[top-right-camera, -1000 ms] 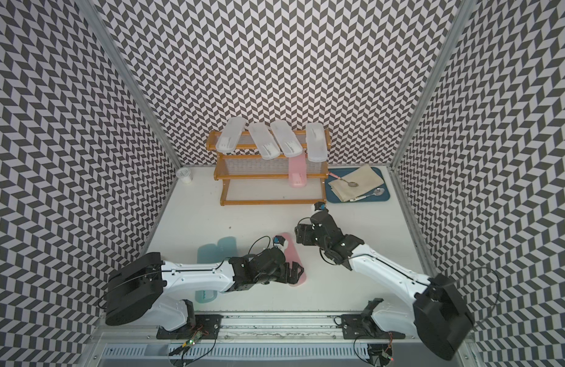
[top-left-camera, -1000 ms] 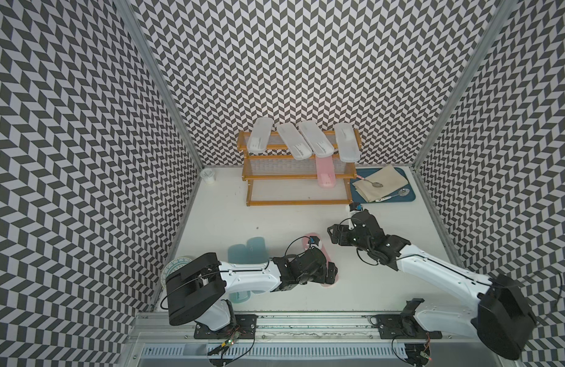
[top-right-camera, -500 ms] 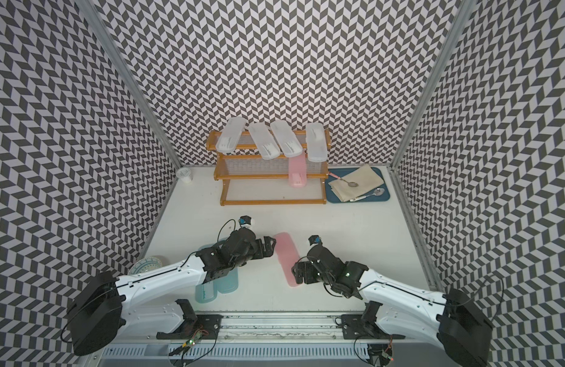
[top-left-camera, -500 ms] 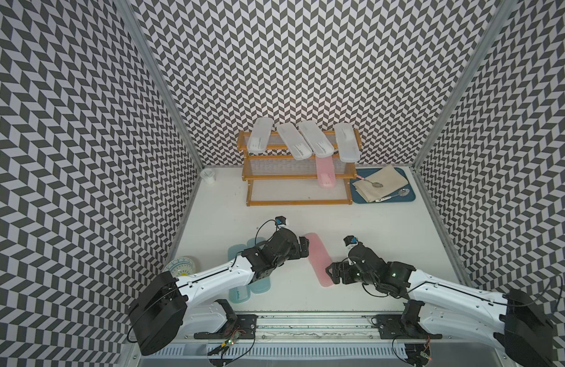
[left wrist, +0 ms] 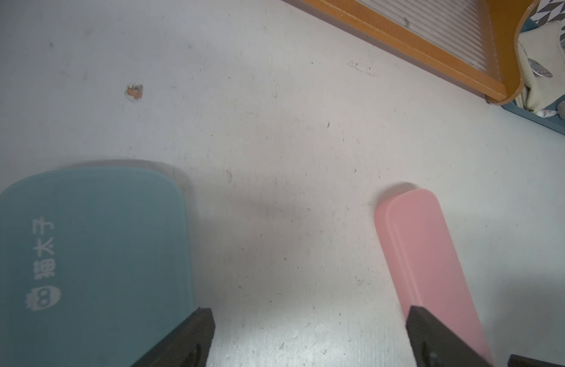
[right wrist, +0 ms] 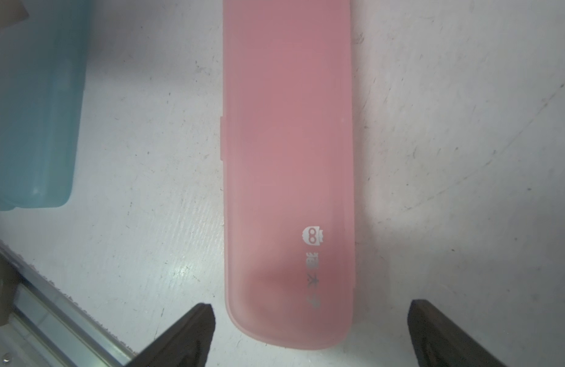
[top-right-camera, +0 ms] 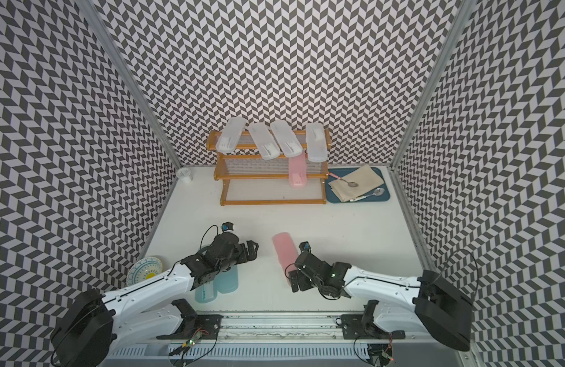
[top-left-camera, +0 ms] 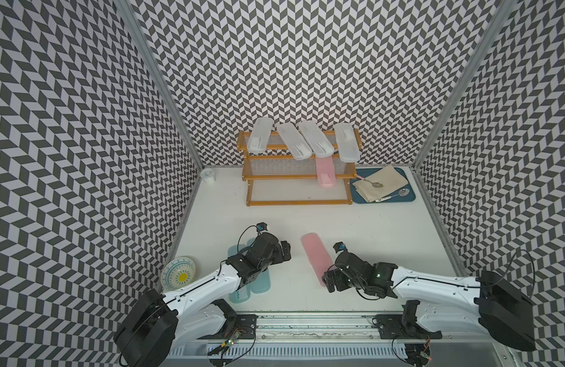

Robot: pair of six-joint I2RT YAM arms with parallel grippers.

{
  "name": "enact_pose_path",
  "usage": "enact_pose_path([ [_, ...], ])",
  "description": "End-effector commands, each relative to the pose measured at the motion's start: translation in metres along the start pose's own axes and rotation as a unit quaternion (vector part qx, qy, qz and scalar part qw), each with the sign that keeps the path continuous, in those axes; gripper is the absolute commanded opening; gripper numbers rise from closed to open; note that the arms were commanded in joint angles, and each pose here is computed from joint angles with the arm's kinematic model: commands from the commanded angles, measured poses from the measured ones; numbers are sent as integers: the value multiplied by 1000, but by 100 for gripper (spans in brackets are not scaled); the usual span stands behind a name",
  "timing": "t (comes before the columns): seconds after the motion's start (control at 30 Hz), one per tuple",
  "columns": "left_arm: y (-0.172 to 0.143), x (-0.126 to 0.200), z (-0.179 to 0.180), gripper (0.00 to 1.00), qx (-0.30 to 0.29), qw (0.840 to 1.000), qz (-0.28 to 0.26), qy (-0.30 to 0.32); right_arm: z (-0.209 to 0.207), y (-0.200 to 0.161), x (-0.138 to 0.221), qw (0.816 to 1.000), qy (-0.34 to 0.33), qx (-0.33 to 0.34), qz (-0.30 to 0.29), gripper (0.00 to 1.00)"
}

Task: Place the pencil cases on the shelf according to color
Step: Pick up the pencil case from the center of the board.

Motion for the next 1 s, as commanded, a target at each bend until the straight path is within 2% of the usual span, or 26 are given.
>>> enact_pose_path([
  [0.0, 0, 0, 1, 99, 1, 1000, 1, -16, 14, 2, -2, 1000, 5, 21, -13, 100],
  [0.2, 0, -3, 2, 100, 6, 1000, 4, -14, 23, -10, -10, 999, -31, 45, 2, 100],
  [0.43, 3, 0, 2, 100, 13, 1000, -1, -16, 19, -25, -22, 996, -80, 38, 6, 98],
  [0.6, 9, 8, 3, 100, 18, 1000, -21, -9, 18, -29, -25, 995, -96, 25, -17, 88],
  [0.83, 23, 26, 9, 100, 31, 998, -50, 12, 21, -31, -16, 994, -95, 14, -51, 57],
  [0.97, 30, 34, 7, 100, 41, 997, -71, 6, 31, -20, 7, 994, -74, 1, -77, 55],
])
Point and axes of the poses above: each gripper's point midway between its finger pads, its own x axis back along the fingers, its own z axis along the line the jaws close on, y = z × x, the point moved 10 cm from there along x, back along the fingers, and after that the axes turned 9 degrees about -x, right-handed, at the moved point
